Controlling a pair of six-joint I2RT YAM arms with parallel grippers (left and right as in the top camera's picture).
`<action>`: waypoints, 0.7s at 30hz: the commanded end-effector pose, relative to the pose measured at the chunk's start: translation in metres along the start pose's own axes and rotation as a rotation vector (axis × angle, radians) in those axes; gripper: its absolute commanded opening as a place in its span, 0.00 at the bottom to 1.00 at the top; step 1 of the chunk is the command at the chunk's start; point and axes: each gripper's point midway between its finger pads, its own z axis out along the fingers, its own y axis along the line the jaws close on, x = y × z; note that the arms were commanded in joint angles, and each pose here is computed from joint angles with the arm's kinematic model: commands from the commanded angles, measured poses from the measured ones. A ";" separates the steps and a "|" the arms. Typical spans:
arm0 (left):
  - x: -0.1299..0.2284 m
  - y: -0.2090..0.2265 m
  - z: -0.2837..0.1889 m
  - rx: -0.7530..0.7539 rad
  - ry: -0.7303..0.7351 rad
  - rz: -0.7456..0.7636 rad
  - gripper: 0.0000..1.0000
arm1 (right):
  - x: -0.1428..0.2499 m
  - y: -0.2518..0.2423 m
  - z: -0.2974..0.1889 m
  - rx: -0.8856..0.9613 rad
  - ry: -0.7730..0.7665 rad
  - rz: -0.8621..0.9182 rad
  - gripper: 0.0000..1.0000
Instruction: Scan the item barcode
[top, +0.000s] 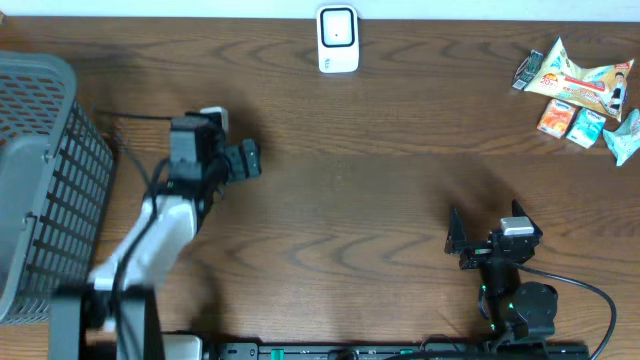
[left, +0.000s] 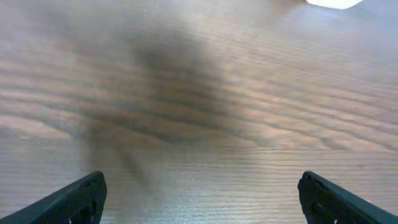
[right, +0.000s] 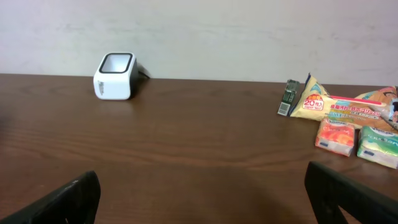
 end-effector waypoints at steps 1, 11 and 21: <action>-0.016 -0.005 -0.032 0.006 -0.133 0.103 0.98 | 0.001 0.000 0.000 0.001 -0.002 0.010 0.99; -0.008 -0.021 -0.133 0.050 -0.457 0.205 0.98 | 0.001 0.000 0.000 0.001 -0.002 0.010 0.99; 0.013 -0.021 -0.156 0.070 -0.594 0.227 0.98 | 0.001 0.000 0.000 0.001 -0.002 0.010 0.99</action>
